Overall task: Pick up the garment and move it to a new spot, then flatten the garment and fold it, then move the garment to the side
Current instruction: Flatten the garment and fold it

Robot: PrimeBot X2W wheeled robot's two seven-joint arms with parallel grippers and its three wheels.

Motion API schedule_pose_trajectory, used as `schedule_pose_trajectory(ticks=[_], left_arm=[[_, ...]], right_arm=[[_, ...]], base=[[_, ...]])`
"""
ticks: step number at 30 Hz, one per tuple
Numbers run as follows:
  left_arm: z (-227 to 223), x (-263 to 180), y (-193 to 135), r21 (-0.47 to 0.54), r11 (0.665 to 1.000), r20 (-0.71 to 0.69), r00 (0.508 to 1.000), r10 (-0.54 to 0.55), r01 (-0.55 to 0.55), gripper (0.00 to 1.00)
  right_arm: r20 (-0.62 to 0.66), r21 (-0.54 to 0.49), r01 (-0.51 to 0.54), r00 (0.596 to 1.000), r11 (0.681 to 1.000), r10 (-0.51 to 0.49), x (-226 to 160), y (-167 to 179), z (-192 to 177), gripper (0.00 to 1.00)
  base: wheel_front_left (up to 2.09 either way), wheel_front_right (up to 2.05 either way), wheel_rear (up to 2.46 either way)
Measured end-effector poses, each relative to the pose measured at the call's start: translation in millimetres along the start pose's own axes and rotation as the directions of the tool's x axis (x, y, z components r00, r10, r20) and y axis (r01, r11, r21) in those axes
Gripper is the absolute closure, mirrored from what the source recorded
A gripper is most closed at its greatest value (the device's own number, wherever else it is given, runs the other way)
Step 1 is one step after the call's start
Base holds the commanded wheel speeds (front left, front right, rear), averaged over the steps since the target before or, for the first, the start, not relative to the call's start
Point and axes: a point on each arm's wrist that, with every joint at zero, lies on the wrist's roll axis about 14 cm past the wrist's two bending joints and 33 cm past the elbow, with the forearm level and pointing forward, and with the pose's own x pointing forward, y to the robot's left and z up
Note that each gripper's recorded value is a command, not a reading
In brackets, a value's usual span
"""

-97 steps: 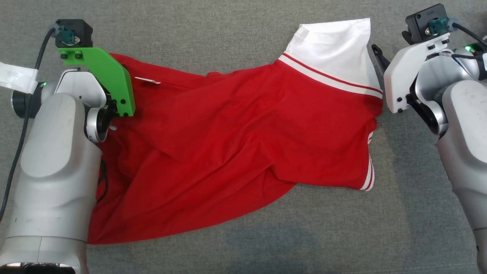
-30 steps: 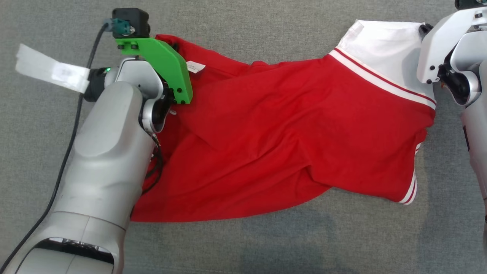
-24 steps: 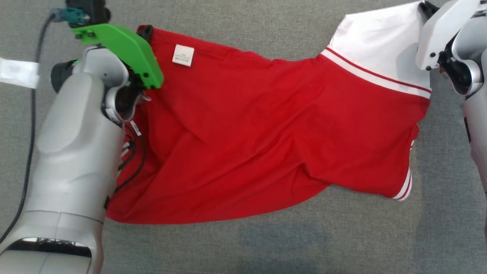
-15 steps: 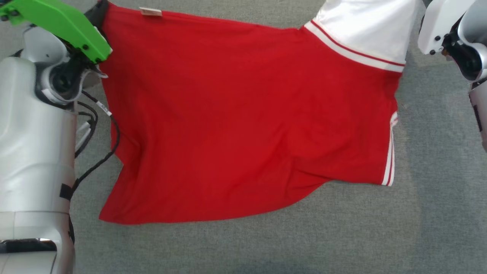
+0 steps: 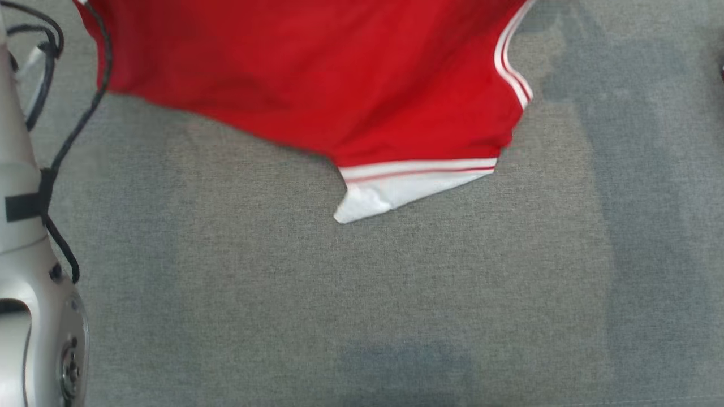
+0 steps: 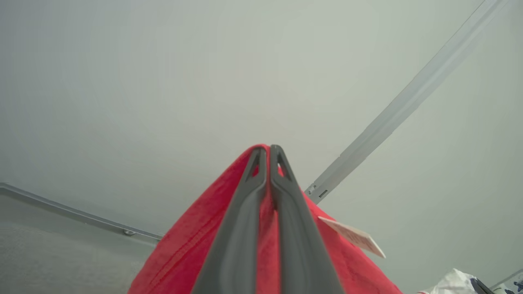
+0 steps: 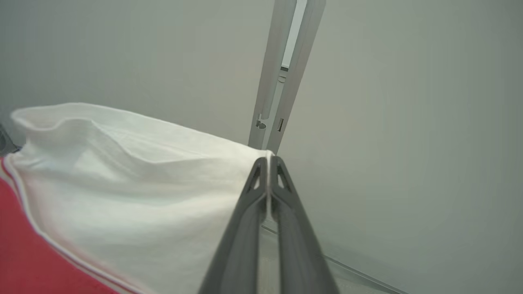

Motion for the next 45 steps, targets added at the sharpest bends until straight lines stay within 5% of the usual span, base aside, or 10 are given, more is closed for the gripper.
schedule_pose_trajectory(ticks=[8,20,23,29,35,40,45], left_arm=[[35.0,38.2,-26.2,-0.043,0.993,0.251,0.963,-0.1,0.114,1.0],[79.7,45.6,-52.7,0.012,0.972,0.539,0.818,-0.203,0.233,1.0],[78.8,45.9,-50.4,0.017,0.97,0.56,0.802,-0.21,0.243,1.0],[29.0,59.1,-17.7,-0.006,0.982,0.478,0.863,-0.165,0.191,1.0],[-58.7,50.1,25.1,0.011,0.992,0.264,0.956,-0.127,0.129,1.0],[-82.7,14.0,48.0,0.03,0.996,0.167,0.982,-0.093,0.089,1.0],[-103.3,-36.5,77.6,0.021,0.999,0.089,0.996,0.027,-0.029,1.0]], right_arm=[[0.249,-0.077,0.12,0.964,0.99,-0.098,28.9,-27.6,55.6,1.0],[0.606,-0.139,0.306,0.779,0.942,-0.163,13.6,-51.3,141.6,1.0],[0.631,-0.149,0.327,0.758,0.933,-0.165,12.9,-49.2,143.3,1.0],[0.591,-0.235,0.314,0.797,0.92,-0.121,34.3,-35.1,115.8,1.0],[0.414,-0.259,0.18,0.908,0.949,-0.06,60.1,-11.2,24.1,1.0],[0.222,-0.205,0.085,0.974,0.975,-0.038,42.0,-3.8,-34.8,1.0],[0.044,-0.177,0.005,0.999,0.984,0.003,-6.2,2.0,-73.5,1.0]], base=[[0.0,0.0,0.0],[0.0,0.0,0.0],[0.0,0.0,0.0],[0.0,0.0,0.0],[0.0,0.0,0.0],[0.0,0.0,0.0],[0.0,0.0,0.0]])
